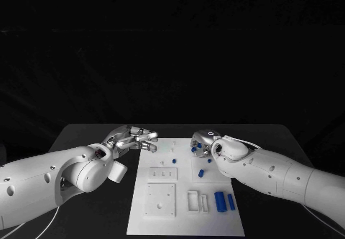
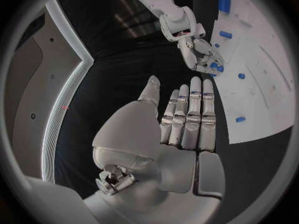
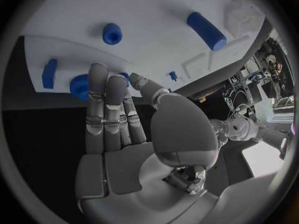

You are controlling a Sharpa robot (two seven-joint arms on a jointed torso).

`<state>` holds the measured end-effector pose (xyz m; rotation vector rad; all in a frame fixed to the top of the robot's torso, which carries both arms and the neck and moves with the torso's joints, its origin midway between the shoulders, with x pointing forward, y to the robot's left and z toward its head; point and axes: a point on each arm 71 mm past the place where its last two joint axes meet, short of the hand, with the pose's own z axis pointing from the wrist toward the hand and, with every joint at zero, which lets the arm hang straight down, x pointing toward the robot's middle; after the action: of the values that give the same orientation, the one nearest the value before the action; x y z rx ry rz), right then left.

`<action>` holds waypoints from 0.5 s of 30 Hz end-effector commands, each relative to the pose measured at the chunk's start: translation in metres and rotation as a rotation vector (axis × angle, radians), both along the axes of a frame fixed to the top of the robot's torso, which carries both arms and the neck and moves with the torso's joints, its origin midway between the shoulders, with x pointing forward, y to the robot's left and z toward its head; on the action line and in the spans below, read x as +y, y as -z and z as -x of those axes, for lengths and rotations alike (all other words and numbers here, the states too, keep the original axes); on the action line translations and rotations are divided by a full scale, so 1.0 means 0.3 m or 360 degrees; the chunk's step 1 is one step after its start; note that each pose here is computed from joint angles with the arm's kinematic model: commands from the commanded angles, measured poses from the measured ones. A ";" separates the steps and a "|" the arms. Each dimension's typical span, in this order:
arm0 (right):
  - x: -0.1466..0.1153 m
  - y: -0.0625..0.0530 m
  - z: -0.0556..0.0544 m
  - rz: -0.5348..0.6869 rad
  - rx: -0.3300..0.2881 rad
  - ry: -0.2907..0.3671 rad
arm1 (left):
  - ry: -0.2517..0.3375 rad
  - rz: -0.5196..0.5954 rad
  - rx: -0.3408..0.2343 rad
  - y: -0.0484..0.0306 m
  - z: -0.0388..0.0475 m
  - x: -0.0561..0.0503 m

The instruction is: Assemble the parts on the task board

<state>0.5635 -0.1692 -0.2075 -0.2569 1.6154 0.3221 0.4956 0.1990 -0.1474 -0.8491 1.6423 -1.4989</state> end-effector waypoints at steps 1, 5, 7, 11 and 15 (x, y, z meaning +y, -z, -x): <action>0.000 0.003 -0.002 0.0038 -0.0007 0.0017 | 0.0030 0.0007 -0.0005 -0.006 0.000 -0.010; -0.002 0.004 -0.002 0.0048 -0.0006 0.0024 | 0.0027 0.0007 -0.0007 -0.007 -0.001 -0.011; 0.000 0.003 -0.002 0.0049 -0.0009 0.0023 | 0.0027 0.0007 -0.0007 -0.008 -0.002 -0.011; 0.003 0.000 0.000 0.0047 -0.0027 0.0021 | 0.0029 0.0008 -0.0007 -0.009 -0.002 -0.012; 0.004 -0.005 0.002 0.0045 -0.0054 0.0027 | 0.0029 0.0007 -0.0005 -0.009 -0.003 -0.011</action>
<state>0.5634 -0.1685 -0.2068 -0.2571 1.6071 0.3004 0.4967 0.1977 -0.1464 -0.8486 1.6423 -1.4999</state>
